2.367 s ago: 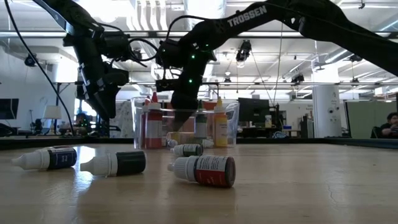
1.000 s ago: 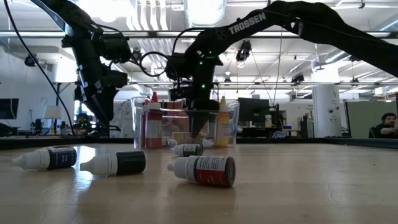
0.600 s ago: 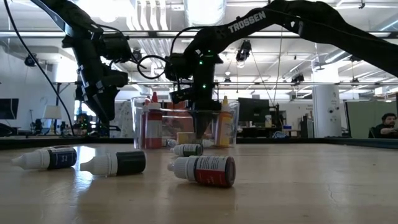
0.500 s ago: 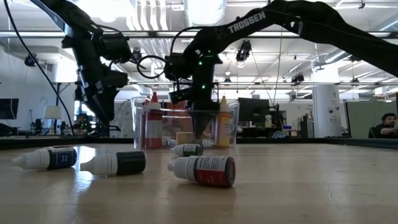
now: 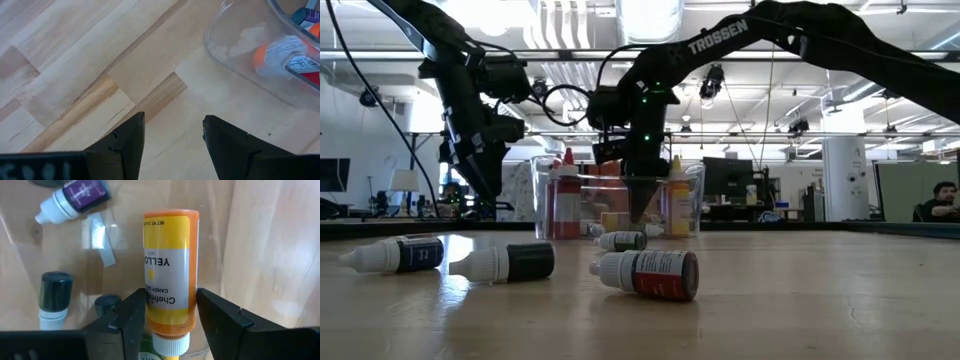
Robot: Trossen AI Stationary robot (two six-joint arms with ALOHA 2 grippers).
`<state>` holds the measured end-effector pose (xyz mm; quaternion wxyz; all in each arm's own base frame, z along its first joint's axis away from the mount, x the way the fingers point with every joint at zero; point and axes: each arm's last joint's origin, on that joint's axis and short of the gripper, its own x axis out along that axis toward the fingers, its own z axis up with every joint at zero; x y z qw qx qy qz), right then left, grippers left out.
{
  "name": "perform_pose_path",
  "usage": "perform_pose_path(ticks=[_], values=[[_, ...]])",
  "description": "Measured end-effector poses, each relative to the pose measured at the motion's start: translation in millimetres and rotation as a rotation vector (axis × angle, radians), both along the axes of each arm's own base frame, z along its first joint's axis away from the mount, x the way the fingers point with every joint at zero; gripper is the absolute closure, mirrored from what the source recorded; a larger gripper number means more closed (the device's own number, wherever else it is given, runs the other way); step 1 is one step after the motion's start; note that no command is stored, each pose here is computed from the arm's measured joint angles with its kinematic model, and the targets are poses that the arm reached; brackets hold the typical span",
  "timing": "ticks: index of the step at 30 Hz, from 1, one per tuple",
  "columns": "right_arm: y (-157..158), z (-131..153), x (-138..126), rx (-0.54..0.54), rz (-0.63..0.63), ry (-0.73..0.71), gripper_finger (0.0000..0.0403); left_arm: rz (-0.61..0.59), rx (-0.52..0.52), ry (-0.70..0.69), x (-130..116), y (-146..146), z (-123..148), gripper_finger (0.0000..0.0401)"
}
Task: Pick & Place food coloring
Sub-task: Remove the top large yellow food coloring bottle from the transparent bin
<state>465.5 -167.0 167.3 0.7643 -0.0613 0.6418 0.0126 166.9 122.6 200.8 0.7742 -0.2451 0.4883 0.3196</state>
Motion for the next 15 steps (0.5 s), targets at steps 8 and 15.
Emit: perform_pose_path(ticks=[8, 15], values=[[0.8, -1.8, 0.3, -0.052, -0.042, 0.017, 0.0188, -0.007, 0.007, 0.003, -0.2, 0.6, 0.1, 0.0227], [1.2, -7.7, -2.1, -0.085, -0.065, 0.050, 0.0184, -0.005, 0.012, 0.002, -0.1, 1.1, 0.2, 0.0227]])
